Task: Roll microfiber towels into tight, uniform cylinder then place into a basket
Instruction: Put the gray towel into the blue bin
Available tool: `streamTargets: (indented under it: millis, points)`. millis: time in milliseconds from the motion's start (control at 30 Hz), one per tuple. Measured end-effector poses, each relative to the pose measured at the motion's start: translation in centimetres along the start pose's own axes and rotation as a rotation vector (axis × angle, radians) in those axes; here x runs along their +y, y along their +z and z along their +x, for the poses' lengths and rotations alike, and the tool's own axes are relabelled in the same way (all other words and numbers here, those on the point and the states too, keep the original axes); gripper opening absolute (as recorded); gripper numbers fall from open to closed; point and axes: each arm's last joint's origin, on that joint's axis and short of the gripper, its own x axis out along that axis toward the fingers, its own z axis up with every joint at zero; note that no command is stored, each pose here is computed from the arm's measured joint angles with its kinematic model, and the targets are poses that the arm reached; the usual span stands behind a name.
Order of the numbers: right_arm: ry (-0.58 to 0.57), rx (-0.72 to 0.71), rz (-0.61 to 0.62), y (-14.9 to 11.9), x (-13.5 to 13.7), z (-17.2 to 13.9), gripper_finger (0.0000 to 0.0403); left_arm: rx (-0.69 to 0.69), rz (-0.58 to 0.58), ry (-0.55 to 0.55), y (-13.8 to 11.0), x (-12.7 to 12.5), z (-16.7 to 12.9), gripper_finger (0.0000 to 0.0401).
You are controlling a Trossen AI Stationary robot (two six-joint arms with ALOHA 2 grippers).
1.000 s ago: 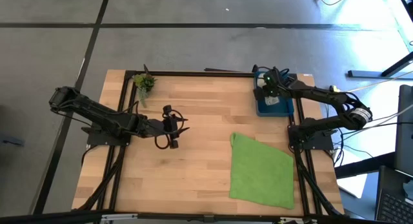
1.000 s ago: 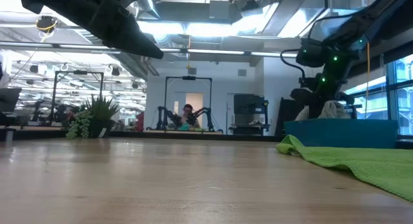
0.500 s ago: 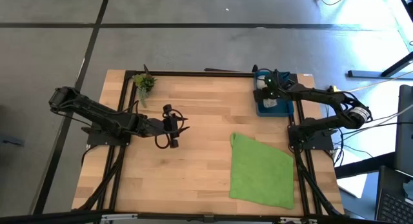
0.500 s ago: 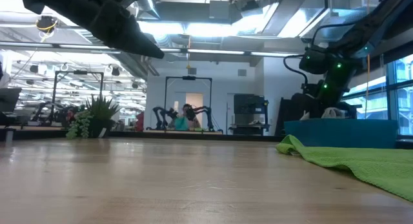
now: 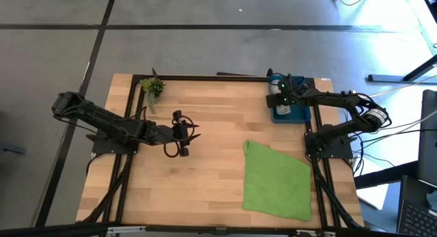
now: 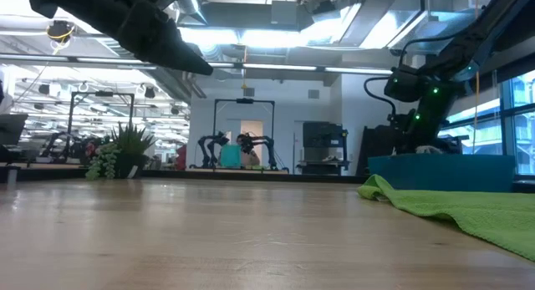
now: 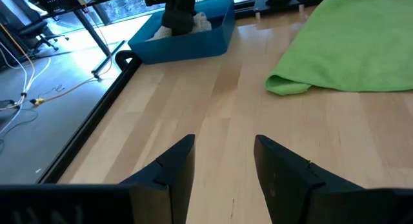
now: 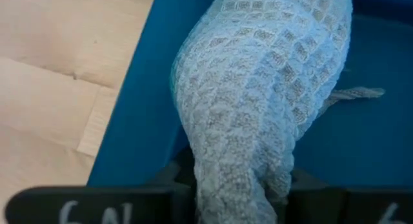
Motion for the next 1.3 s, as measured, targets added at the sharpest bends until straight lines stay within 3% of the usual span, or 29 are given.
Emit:
streamTargets:
  millis: [200,700,1067,1300]
  points:
    - [0.022,0.009,-0.001,0.0,0.1,0.0,0.0116,0.0,0.0,0.0,0.0,0.0,0.0,0.015]
    - [0.073,0.024,0.028,0.0,0.2,0.0,0.024,0.001,-0.002,0.0,0.0,0.0,0.0,0.015]
    - [0.083,0.012,0.03,0.1,0.3,-0.3,0.0252,0.001,-0.002,0.0,0.0,0.0,0.0,0.015]
    - [0.119,-0.066,0.038,0.7,0.3,-2.3,0.0252,0.001,-0.002,0.0,0.0,0.0,0.0,0.0149]
